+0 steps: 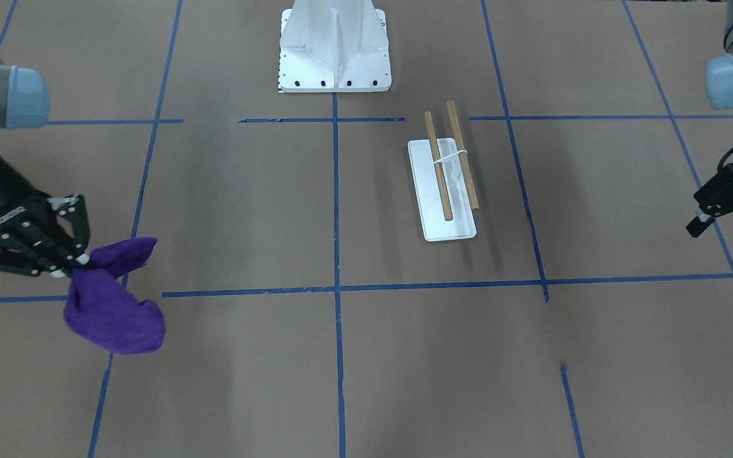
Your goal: Hang towel on rack
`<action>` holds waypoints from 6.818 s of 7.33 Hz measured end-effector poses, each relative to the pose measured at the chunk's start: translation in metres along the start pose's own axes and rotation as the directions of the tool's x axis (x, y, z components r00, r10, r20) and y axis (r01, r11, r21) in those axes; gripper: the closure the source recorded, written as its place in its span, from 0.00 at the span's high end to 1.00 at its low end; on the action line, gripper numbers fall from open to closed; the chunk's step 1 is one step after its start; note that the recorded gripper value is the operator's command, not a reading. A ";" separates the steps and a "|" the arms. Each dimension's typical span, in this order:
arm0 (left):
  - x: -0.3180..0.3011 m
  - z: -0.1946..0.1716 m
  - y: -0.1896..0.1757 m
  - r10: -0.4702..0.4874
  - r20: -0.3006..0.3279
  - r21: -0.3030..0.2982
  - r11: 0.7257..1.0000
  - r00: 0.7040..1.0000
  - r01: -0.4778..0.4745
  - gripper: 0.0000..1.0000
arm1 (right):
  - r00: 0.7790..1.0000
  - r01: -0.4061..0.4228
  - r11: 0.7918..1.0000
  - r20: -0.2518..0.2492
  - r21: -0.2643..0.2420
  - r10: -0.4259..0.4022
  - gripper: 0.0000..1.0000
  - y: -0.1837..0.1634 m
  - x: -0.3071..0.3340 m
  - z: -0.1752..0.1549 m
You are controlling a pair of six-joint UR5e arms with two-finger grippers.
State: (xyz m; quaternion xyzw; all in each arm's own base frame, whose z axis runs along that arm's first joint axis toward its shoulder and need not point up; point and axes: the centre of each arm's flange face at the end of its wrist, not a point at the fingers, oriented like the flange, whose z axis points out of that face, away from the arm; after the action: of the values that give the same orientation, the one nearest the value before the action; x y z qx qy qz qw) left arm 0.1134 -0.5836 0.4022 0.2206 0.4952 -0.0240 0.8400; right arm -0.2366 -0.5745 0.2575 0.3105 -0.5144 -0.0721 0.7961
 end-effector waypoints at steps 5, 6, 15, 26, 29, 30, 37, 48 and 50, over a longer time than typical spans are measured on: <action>0.228 0.059 0.018 -0.496 -0.269 -0.222 0.866 0.825 0.448 1.00 | 0.990 0.087 0.976 0.088 0.200 -0.107 0.00 0.049 -0.178 0.009; 0.260 0.062 0.023 -0.576 -0.275 -0.285 0.814 0.770 0.507 1.00 | 0.989 0.092 0.970 0.096 0.227 -0.116 0.00 0.055 -0.199 0.011; 0.382 0.074 0.037 -0.804 -0.238 -0.440 0.589 0.545 0.678 0.79 | 0.986 0.080 0.938 0.111 0.338 -0.125 0.00 0.080 -0.260 0.000; 0.383 0.070 0.037 -0.794 -0.260 -0.446 0.603 0.549 0.661 0.00 | 0.984 -0.006 0.954 0.171 0.301 -0.048 1.00 0.092 -0.267 -0.007; 0.383 0.067 0.035 -0.792 -0.266 -0.444 0.606 0.549 0.660 0.00 | 0.980 -0.005 0.981 0.195 0.193 -0.033 1.00 0.111 -0.227 -0.041; 0.384 0.066 0.035 -0.791 -0.269 -0.445 0.608 0.550 0.657 0.00 | 0.982 -0.003 0.990 0.185 0.144 -0.024 1.00 0.117 -0.195 -0.061; 0.401 0.010 0.043 -0.722 -0.414 -0.322 0.686 0.554 0.653 0.00 | 0.964 -0.203 0.961 -0.210 -0.186 0.162 1.00 0.115 0.075 -0.163; 0.409 -0.050 0.196 -0.567 -0.081 0.136 0.808 0.820 0.573 0.00 | 0.890 -0.356 0.819 -0.430 -0.450 0.151 1.00 0.170 0.228 -0.177; 0.359 -0.035 0.206 -0.573 0.042 0.187 0.809 0.818 0.557 0.00 | 0.904 -0.312 0.853 -0.407 -0.418 0.131 1.00 0.165 0.236 -0.176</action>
State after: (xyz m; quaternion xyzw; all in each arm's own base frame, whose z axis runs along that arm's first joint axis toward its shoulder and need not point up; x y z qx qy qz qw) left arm 0.3207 -0.3205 0.1566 0.1310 0.4936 -0.3244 0.7962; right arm -0.0096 -0.4713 0.4845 0.0521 -0.3576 -0.0428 0.9314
